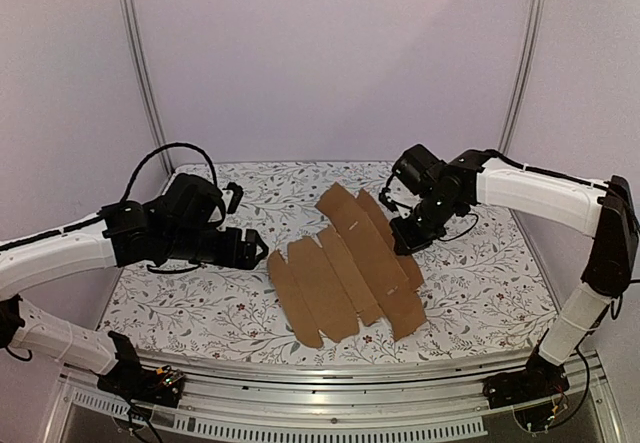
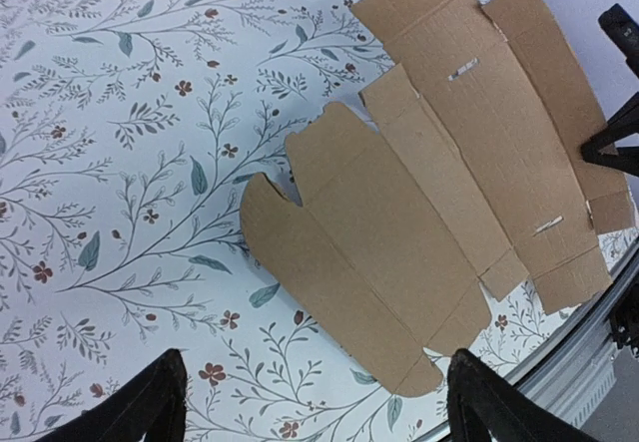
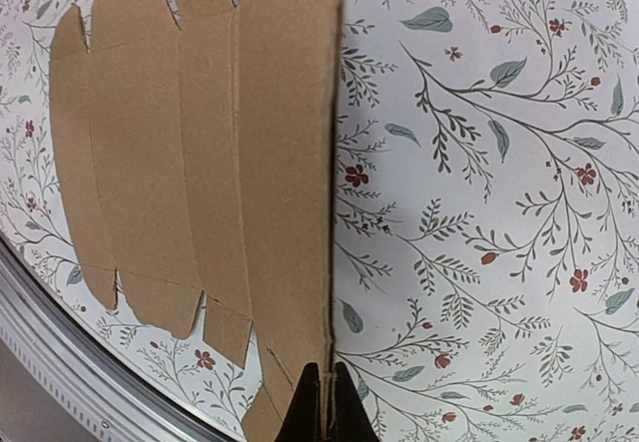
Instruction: Fold the paper box
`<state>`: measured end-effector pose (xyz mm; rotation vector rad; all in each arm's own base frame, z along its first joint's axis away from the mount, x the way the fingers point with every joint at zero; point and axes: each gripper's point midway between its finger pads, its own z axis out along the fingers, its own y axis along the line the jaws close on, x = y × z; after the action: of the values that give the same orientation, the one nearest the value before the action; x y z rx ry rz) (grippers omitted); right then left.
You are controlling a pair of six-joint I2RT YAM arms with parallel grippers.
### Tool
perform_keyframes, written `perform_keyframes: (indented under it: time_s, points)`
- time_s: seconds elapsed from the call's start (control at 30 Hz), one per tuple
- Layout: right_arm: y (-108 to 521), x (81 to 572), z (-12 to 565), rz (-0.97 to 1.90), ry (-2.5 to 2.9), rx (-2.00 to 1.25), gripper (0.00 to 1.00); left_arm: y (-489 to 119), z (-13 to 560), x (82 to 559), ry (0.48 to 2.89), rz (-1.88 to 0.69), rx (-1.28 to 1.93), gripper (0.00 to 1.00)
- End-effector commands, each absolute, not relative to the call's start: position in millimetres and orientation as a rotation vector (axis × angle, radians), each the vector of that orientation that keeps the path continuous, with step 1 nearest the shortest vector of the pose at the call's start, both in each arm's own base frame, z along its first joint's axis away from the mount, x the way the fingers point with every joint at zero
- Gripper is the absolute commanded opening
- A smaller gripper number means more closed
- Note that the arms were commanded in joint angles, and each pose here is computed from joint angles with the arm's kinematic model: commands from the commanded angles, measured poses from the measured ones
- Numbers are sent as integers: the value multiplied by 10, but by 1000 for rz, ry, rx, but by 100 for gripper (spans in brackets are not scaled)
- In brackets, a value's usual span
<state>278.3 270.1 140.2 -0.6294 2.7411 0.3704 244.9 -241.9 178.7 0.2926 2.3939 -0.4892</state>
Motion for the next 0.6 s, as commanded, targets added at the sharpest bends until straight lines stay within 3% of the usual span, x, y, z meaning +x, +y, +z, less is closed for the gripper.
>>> perform_keyframes:
  time_s: [0.0,0.57]
  points:
    - [2543,3012,1279,75,2750,-806,0,-2288,1691,2302,2423,-457,298,89]
    - [2927,3303,944,-314,2428,-1481,0,-2119,1710,2187,2417,-466,255,89]
